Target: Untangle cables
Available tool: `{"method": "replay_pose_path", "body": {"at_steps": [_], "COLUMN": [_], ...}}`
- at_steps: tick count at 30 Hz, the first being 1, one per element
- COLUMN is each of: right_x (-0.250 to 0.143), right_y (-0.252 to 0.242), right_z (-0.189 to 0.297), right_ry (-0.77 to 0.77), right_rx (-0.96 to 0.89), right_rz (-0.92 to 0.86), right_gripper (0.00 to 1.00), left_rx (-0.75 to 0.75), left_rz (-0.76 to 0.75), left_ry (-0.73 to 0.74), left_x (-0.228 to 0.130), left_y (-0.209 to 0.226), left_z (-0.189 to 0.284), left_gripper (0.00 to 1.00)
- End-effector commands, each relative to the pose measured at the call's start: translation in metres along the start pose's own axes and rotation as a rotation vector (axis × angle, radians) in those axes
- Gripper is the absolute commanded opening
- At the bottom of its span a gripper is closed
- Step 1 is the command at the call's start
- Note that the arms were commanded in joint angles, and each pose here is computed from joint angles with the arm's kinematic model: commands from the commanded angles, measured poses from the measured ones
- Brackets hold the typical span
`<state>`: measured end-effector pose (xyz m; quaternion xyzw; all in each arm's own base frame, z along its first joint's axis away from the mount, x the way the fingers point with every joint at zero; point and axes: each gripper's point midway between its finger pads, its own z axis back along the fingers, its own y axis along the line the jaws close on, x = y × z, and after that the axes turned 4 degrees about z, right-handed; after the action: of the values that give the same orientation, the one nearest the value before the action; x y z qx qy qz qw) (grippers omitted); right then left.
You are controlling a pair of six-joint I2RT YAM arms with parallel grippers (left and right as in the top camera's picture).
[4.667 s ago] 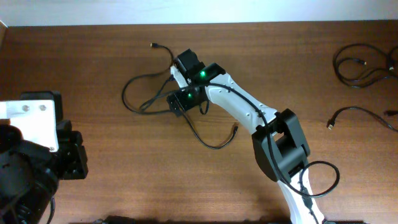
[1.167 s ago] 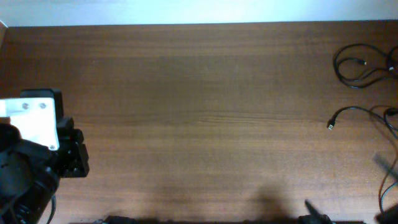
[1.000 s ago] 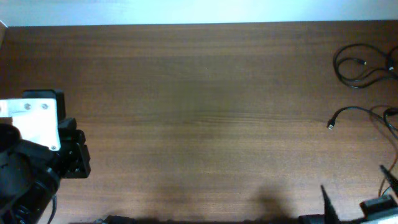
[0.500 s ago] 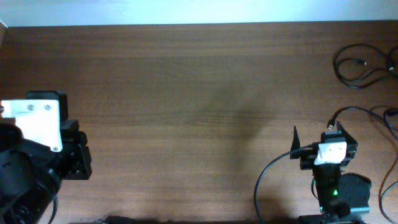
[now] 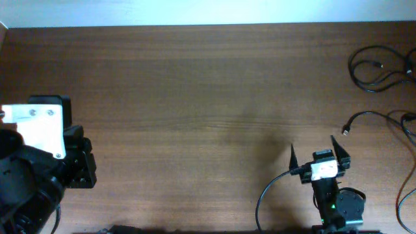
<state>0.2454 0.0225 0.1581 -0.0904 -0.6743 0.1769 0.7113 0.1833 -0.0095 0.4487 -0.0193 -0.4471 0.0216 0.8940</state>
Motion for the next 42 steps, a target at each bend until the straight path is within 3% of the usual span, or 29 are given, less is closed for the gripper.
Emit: {"method": "replay_pose_path", "body": {"at_steps": [1,3,5,9,11,16,18,19,21,22,23,25,27,39,42], "right_x": [-0.015,-0.028,-0.038,-0.052,-0.042,0.001,-0.004,-0.004,-0.004,-0.004,-0.004,-0.004,-0.004,-0.004,-0.004], "right_y": [0.008,0.013,0.017,0.022,0.019,-0.002,-0.008,-0.008,-0.008,-0.008,-0.008,-0.008,-0.008,-0.008,-0.008], "right_z": [-0.003,-0.006,-0.007,-0.008,-0.007,0.000,0.001,0.001,0.001,0.001,0.001,0.001,0.001,0.001,0.001], "right_ry": [0.059,0.116,0.159,0.221,0.180,-0.008,0.009,0.010,0.012,0.012,0.012,0.012,0.011,0.011,0.012], "right_rx": [0.035,0.058,0.076,0.101,0.084,-0.008,-0.031,-0.033,-0.033,-0.033,-0.033,-0.033,-0.032,-0.032,-0.033], "right_rz": [0.009,0.005,0.002,-0.002,0.001,0.013,0.011,0.011,0.011,0.011,0.011,0.010,0.011,0.011,0.011], "right_gripper": [0.99,0.99,0.99,0.99,0.99,0.99,0.99,0.98,0.99,0.99,0.99,0.99,0.99,0.99,0.99], "left_rx": [-0.009,-0.009,-0.008,-0.009,-0.009,-0.010,-0.009,-0.009,-0.009,-0.009,-0.009,-0.009,-0.008,-0.048,-0.016], "left_rz": [0.001,0.001,0.001,0.002,0.002,0.002,0.002,0.002,0.002,0.002,0.002,0.001,0.001,0.001,0.012], "left_ry": [-0.003,-0.001,0.004,-0.003,-0.004,-0.004,-0.004,-0.004,-0.004,-0.004,-0.003,-0.002,0.007,0.013,-0.107], "left_x": [0.001,0.000,-0.001,0.001,0.001,0.001,0.001,0.001,0.001,0.001,0.001,0.001,-0.001,-0.002,0.027], "left_y": [-0.001,-0.001,-0.001,-0.001,-0.002,-0.002,-0.002,-0.001,-0.002,-0.001,-0.001,-0.001,-0.001,-0.008,-0.004], "left_z": [0.000,0.000,0.000,0.000,0.000,0.000,0.000,0.000,0.000,0.000,0.000,0.000,0.000,0.000,0.001], "left_gripper": [0.00,0.12,0.13,0.04,0.01,0.00,0.02,0.09,0.39,0.66,0.82,0.94,0.99,0.99,0.99]}}
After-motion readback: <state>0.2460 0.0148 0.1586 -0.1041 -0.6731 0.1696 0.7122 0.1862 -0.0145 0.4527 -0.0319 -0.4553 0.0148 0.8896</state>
